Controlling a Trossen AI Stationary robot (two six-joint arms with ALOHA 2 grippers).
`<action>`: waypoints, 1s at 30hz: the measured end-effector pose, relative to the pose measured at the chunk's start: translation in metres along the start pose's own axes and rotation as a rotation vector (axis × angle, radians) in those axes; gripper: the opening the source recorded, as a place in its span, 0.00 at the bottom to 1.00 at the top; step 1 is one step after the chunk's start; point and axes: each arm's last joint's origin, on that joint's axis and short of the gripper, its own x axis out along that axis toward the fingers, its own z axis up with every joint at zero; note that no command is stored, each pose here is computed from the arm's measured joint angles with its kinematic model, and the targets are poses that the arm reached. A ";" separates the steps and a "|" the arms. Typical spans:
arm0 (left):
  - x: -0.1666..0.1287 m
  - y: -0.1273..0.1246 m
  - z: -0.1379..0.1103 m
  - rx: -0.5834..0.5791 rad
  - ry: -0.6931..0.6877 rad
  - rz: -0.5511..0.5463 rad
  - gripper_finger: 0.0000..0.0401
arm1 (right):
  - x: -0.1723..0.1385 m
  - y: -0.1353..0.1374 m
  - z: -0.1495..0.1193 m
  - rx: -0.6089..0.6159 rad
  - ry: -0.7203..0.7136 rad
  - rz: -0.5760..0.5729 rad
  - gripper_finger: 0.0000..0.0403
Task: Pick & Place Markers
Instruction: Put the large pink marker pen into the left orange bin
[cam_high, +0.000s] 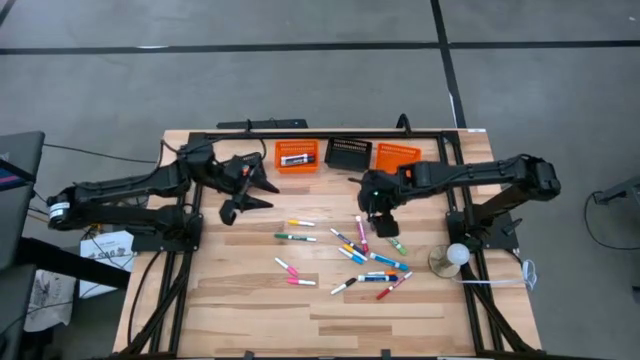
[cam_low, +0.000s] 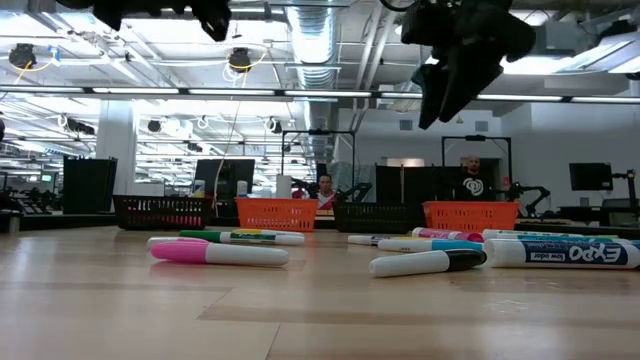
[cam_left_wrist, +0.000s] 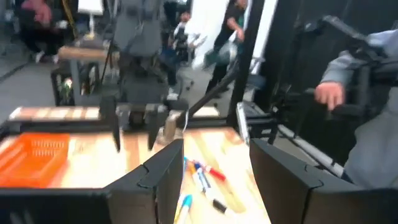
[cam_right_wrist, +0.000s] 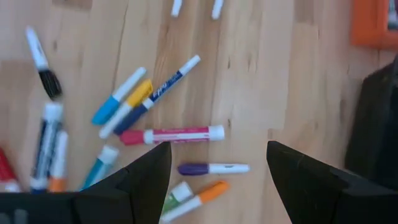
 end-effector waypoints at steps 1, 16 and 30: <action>-0.003 -0.002 0.003 0.002 -0.013 -0.003 0.46 | 0.000 0.001 0.000 -0.040 0.003 -0.005 0.63; -0.027 -0.022 0.021 0.057 -0.109 -0.019 0.46 | 0.000 0.001 0.003 -0.578 -0.019 -0.019 0.63; -0.025 -0.021 0.020 0.053 -0.103 -0.018 0.46 | 0.000 -0.007 0.001 -0.749 -0.021 -0.031 0.63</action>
